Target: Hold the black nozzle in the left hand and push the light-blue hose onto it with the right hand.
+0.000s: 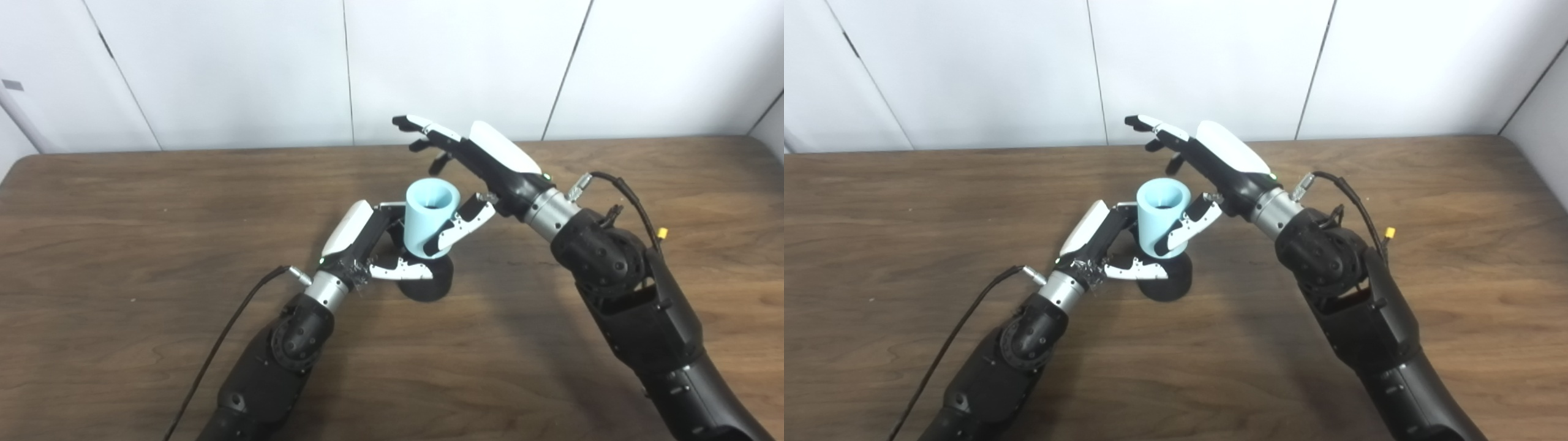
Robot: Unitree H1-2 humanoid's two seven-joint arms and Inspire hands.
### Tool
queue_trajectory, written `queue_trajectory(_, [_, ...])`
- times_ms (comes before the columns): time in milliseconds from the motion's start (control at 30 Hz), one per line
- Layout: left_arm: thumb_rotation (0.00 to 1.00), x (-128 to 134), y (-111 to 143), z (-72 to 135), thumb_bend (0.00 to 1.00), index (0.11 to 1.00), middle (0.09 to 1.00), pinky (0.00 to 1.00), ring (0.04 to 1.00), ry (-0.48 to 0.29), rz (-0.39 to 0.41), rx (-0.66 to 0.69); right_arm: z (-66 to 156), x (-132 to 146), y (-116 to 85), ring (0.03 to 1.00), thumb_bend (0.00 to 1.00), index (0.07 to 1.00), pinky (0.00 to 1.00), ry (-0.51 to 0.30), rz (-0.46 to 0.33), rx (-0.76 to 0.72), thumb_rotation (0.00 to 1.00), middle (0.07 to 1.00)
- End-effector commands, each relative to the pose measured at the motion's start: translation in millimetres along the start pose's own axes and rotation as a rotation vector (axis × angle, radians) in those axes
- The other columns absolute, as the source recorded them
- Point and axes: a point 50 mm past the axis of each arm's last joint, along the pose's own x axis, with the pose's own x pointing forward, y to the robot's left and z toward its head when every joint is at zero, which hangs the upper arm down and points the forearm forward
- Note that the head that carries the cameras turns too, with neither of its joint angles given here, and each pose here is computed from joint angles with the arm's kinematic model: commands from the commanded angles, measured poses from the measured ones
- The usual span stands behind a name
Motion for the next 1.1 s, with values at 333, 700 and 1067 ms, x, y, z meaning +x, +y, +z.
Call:
queue_trajectory(333, [0.00, -40.4, -32.2, -38.2, 0.50, 0.531, 0.463, 0.44, 0.426, 0.173, -0.095, -0.003, 13.1, -2.5, -33.2, 0.964, 0.97, 1.000, 0.71, -0.080, 0.046, -0.068, 0.18, 1.000])
queue_trajectory(700, [0.00, -41.0, -29.5, -42.3, 0.50, 0.535, 0.465, 0.44, 0.427, 0.191, -0.099, -0.006, 25.1, -27.5, -51.2, 1.000, 1.00, 1.000, 0.85, -0.100, 0.318, -0.181, 0.24, 1.000])
queue_trajectory(1067, [0.00, -41.1, -29.6, -43.1, 0.50, 0.527, 0.463, 0.45, 0.429, 0.185, -0.096, 0.000, 31.0, -41.0, -41.2, 1.000, 0.97, 1.000, 0.94, -0.156, 0.344, -0.306, 0.39, 1.000])
